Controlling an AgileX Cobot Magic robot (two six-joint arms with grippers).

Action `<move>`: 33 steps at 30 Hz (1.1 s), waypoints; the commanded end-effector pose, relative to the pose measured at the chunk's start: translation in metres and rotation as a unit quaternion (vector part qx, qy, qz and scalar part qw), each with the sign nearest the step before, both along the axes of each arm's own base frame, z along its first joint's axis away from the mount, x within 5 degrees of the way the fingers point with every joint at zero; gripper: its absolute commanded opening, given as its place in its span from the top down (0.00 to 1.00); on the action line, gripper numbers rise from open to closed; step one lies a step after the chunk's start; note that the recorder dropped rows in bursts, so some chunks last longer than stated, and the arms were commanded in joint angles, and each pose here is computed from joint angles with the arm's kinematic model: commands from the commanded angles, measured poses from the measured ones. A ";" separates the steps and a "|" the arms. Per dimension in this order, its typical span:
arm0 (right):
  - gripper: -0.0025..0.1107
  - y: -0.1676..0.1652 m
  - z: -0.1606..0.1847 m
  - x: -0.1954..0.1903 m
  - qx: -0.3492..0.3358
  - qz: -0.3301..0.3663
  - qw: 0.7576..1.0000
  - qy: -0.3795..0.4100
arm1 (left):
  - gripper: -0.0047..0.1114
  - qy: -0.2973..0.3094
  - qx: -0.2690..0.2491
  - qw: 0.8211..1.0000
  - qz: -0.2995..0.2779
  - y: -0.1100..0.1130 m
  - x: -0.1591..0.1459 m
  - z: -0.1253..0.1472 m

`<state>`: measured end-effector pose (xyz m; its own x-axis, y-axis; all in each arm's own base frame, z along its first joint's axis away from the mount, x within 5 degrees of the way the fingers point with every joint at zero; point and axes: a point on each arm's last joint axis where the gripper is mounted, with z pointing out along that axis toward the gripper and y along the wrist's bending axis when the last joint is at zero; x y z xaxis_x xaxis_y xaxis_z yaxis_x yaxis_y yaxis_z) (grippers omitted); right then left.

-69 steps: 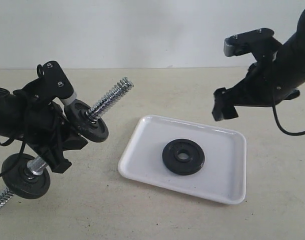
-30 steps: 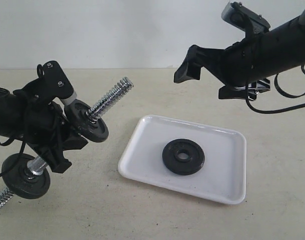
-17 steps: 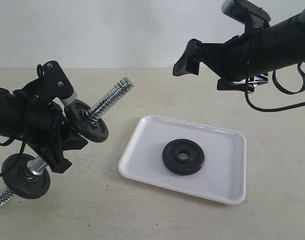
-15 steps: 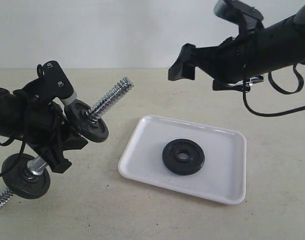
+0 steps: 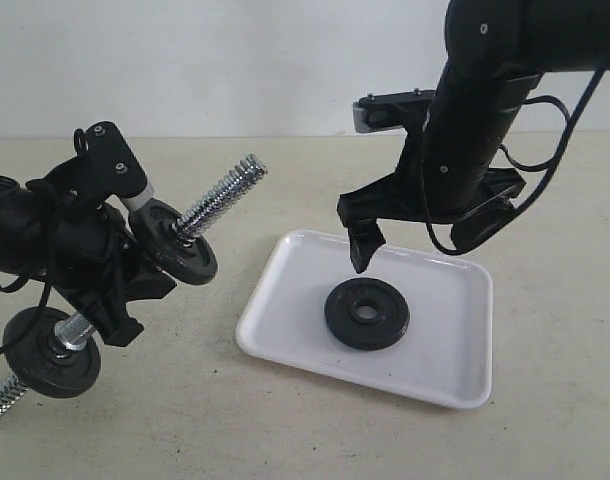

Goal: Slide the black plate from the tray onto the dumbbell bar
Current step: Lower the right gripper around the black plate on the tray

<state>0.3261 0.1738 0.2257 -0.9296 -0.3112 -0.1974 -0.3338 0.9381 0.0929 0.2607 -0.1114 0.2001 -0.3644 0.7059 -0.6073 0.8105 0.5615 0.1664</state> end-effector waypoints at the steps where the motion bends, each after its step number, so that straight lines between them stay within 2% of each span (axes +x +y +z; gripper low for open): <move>1: 0.08 0.003 -0.004 0.003 -0.015 0.002 1.000 0.005 | 0.92 -0.042 -0.035 0.997 0.054 0.002 0.004 0.019; 12: 0.08 0.014 -0.046 0.012 -0.012 0.006 0.999 0.046 | 0.92 -0.041 -0.038 0.997 0.056 0.002 0.004 0.019; 17: 0.08 0.019 -0.045 0.015 0.018 -0.007 0.999 0.030 | 0.92 -0.045 -0.036 0.997 0.056 0.002 0.004 0.019; 26: 0.08 0.027 -0.045 0.015 0.021 -0.015 1.000 0.009 | 0.92 -0.045 -0.036 0.997 0.056 0.002 0.004 0.019; 30: 0.08 0.049 -0.044 0.007 -0.005 0.015 0.999 -0.041 | 0.92 -0.045 -0.036 0.997 0.056 0.002 0.004 0.019; 33: 0.08 0.052 -0.044 0.004 -0.038 0.006 0.997 -0.061 | 0.92 -0.043 -0.037 0.997 0.056 0.002 0.004 0.019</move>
<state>0.3304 0.2250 0.1798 -0.9061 -0.3360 -0.2571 -0.3601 0.9315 0.0518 0.2592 -0.1097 0.1970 -0.3845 0.6929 -0.6100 0.7949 0.5844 0.1628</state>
